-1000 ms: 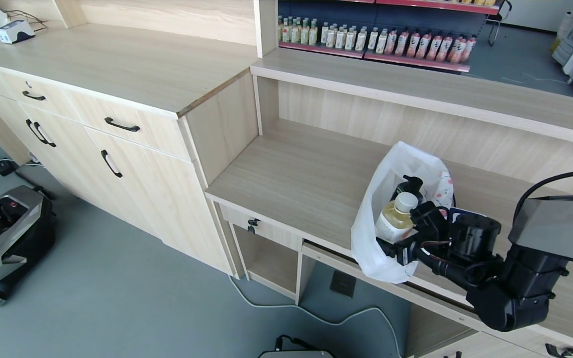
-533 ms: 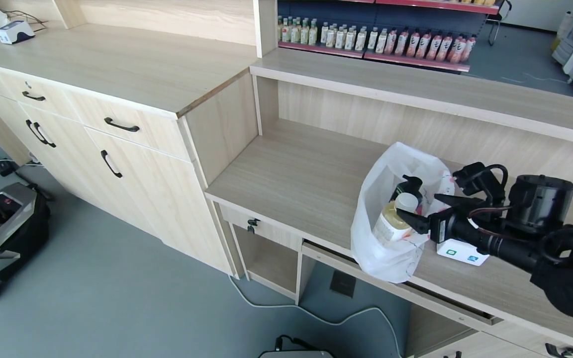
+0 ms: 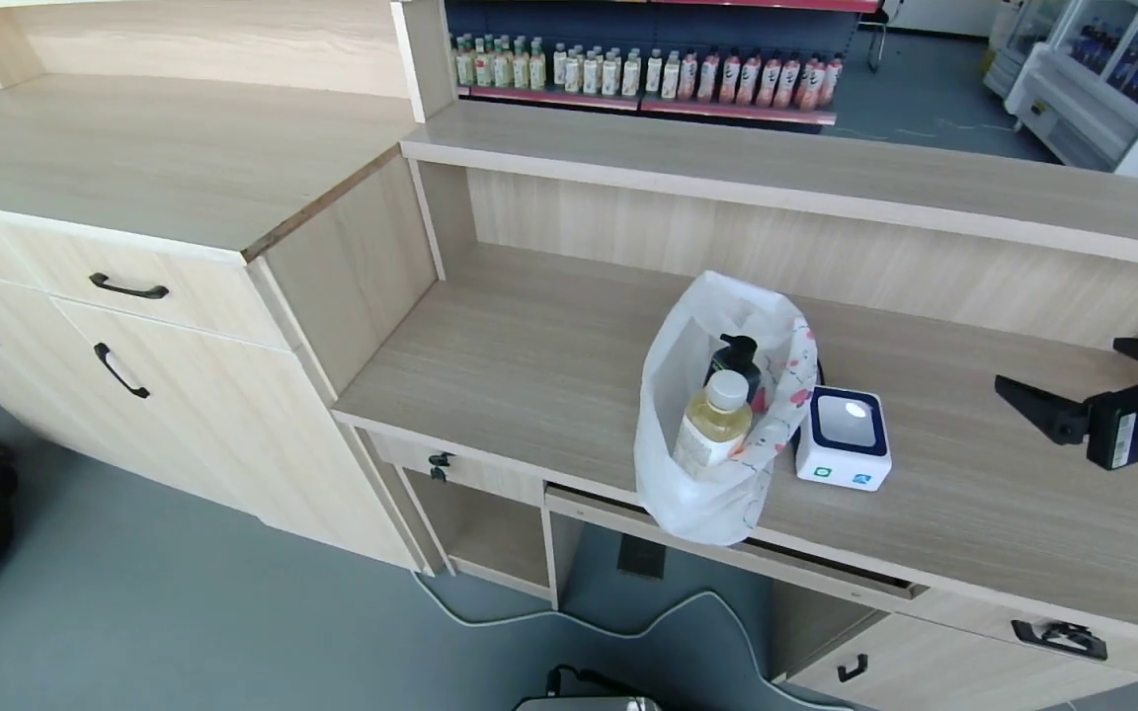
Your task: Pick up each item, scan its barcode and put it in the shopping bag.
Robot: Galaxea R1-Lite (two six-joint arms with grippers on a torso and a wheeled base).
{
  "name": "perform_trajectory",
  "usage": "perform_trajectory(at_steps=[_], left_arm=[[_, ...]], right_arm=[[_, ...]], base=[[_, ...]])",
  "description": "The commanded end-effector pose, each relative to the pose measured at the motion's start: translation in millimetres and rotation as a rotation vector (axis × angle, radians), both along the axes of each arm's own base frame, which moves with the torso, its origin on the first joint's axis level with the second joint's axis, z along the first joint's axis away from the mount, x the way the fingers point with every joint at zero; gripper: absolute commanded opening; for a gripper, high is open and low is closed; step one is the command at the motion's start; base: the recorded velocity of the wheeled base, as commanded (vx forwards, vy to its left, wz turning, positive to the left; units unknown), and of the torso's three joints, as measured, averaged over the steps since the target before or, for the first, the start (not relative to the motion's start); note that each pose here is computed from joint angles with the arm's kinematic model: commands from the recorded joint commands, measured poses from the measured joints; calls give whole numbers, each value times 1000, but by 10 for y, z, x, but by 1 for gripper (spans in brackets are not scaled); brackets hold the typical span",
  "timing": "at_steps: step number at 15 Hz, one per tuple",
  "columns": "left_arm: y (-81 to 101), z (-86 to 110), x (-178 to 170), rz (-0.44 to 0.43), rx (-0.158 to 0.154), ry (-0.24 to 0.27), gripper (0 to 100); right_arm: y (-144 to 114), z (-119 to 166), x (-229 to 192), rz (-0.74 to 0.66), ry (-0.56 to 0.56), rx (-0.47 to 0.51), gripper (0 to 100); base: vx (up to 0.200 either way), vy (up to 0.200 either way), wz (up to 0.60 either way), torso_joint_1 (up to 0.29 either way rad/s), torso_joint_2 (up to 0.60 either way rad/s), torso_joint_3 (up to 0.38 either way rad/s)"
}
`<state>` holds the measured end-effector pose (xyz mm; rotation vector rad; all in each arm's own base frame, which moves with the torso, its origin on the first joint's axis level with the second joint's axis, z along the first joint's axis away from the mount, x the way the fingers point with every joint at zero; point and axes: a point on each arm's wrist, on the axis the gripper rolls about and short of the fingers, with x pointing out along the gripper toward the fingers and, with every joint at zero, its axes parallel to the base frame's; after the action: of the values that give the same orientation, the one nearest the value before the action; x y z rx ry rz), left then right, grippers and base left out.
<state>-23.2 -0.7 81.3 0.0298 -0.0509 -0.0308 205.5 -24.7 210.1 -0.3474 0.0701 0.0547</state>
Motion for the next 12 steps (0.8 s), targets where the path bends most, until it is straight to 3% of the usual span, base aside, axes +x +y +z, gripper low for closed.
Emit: perform_trajectory(at_steps=[1,3,7,10,12], left_arm=[[0,-1,0,1,0,0,100],[0,-1,0,1,0,0,100],[0,-1,0,1,0,0,100],[0,-1,0,1,0,0,100],[0,-1,0,1,0,0,100]], right_arm=[[-24,352,-469,-140,-75,45,100],[-5,366,-816,-234,-30,104,100],[2,253,-1111,-353,-10,177,100],[114,-81,-1450,-296,-30,312,100],[179,-476,-1732,-276,-32,301,100]], base=[[0,0,-600,-2,2,2],[0,0,-600,0,5,5],[0,0,-600,-2,0,2],[0,0,-200,1,-1,1],[0,0,0,0,0,0]])
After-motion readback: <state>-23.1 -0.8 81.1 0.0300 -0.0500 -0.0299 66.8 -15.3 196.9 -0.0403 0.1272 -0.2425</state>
